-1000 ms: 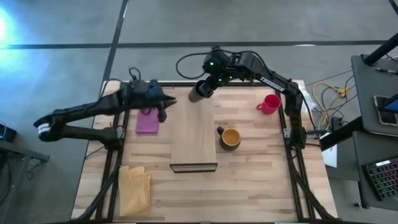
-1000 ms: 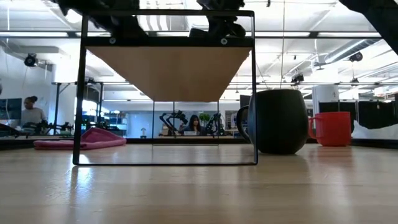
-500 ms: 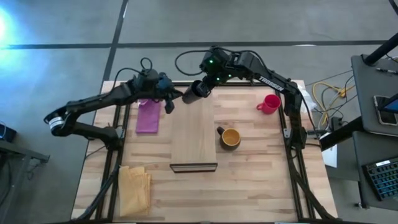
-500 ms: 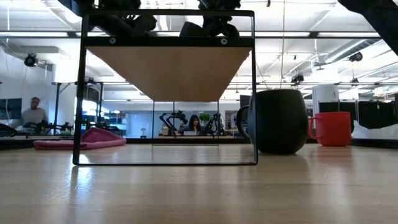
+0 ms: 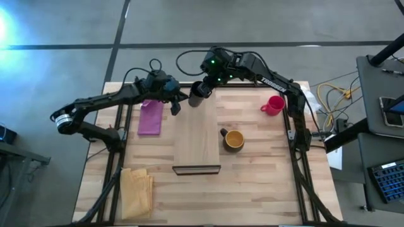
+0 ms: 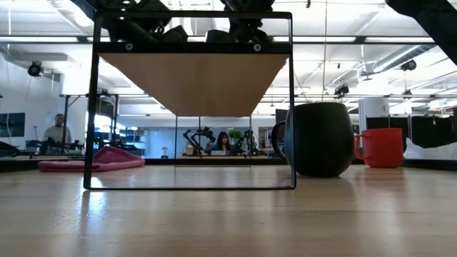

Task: Stack small to large cups/mugs on shelf
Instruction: Put the black cup on the shelf, then put the black mug on the shelf

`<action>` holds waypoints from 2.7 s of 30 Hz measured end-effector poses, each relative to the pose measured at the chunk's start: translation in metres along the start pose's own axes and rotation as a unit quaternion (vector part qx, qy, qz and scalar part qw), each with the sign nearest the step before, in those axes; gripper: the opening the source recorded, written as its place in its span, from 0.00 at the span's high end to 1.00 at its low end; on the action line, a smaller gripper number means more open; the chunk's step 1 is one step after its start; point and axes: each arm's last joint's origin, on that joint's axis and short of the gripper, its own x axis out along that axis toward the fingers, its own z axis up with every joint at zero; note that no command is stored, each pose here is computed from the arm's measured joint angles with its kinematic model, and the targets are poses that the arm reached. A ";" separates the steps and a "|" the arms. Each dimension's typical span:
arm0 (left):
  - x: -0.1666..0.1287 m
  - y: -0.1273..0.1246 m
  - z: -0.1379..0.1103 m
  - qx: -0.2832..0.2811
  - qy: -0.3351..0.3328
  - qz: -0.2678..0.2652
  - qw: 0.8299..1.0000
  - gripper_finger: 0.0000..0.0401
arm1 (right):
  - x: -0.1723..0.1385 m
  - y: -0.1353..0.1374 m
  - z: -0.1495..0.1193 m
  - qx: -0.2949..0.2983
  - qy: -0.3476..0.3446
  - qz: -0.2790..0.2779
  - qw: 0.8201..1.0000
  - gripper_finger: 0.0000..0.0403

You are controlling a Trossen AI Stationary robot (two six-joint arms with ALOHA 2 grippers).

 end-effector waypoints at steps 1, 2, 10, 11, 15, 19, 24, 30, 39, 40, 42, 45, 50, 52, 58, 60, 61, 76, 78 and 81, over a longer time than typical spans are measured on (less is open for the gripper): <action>-0.001 0.000 0.000 0.000 -0.001 0.000 1.000 0.98 | 0.002 0.000 0.001 -0.002 -0.005 0.001 1.000 0.98; -0.001 0.000 0.000 -0.001 0.000 0.001 1.000 0.98 | 0.004 0.000 0.002 -0.003 -0.009 0.002 1.000 0.98; 0.000 -0.001 -0.005 -0.010 0.006 -0.001 1.000 0.98 | 0.039 0.001 -0.001 0.002 0.025 0.024 0.999 0.98; 0.000 -0.001 -0.006 -0.011 0.007 -0.002 1.000 0.98 | 0.039 0.001 -0.002 0.003 0.026 0.024 0.999 0.98; 0.001 -0.001 -0.008 -0.012 0.011 -0.002 1.000 0.98 | 0.039 0.000 -0.001 -0.003 0.021 0.018 1.000 0.98; 0.001 -0.001 -0.009 -0.013 0.013 0.000 1.000 0.98 | 0.038 -0.003 0.000 -0.006 0.017 0.003 1.000 0.98; -0.003 -0.002 -0.008 -0.021 0.011 0.000 1.000 0.98 | 0.036 -0.005 0.001 -0.010 0.009 -0.019 1.000 0.96; -0.008 -0.003 -0.006 -0.019 0.001 -0.008 1.000 0.98 | 0.035 -0.009 0.003 -0.012 0.001 -0.039 0.999 0.90; -0.007 -0.003 -0.010 -0.024 0.008 -0.012 1.000 0.98 | 0.035 -0.006 0.005 -0.014 -0.013 -0.028 0.999 0.86; -0.007 -0.003 -0.010 -0.024 0.008 -0.012 1.000 0.98 | 0.035 -0.006 0.005 -0.014 -0.013 -0.028 0.999 0.86; -0.007 -0.003 -0.010 -0.025 0.009 -0.012 1.000 0.98 | 0.034 -0.006 0.006 -0.014 -0.014 -0.028 0.999 0.85; -0.007 -0.003 -0.011 -0.026 0.015 -0.012 0.999 0.98 | 0.029 -0.006 0.006 -0.014 -0.019 -0.026 0.999 0.83; -0.007 -0.003 -0.017 -0.032 0.037 -0.011 0.999 0.97 | 0.008 -0.005 0.008 -0.011 -0.037 -0.024 0.999 0.79; -0.010 -0.004 -0.020 -0.035 0.045 -0.012 0.998 0.97 | -0.005 -0.005 0.007 -0.010 -0.038 -0.032 0.999 0.78; -0.046 -0.017 -0.022 -0.035 0.003 -0.024 0.999 0.97 | -0.065 -0.010 -0.018 0.004 0.026 -0.100 0.995 0.76; -0.062 -0.022 -0.025 -0.047 -0.022 -0.039 0.998 0.97 | -0.077 -0.012 -0.030 0.003 0.064 -0.125 0.990 0.76; -0.069 -0.024 -0.027 -0.053 -0.035 -0.046 0.997 0.97 | -0.081 -0.013 -0.036 0.004 0.083 -0.136 0.987 0.76; -0.112 -0.043 -0.084 -0.148 -0.120 -0.075 0.979 0.97 | -0.112 -0.082 -0.162 0.278 0.174 -0.224 0.918 0.72; -0.112 -0.043 -0.088 -0.149 -0.123 -0.075 0.978 0.97 | -0.111 -0.078 -0.177 0.308 0.177 -0.201 0.913 0.69; -0.110 -0.043 -0.094 -0.151 -0.116 -0.075 0.979 0.97 | -0.103 -0.063 -0.195 0.338 0.177 -0.172 0.908 0.65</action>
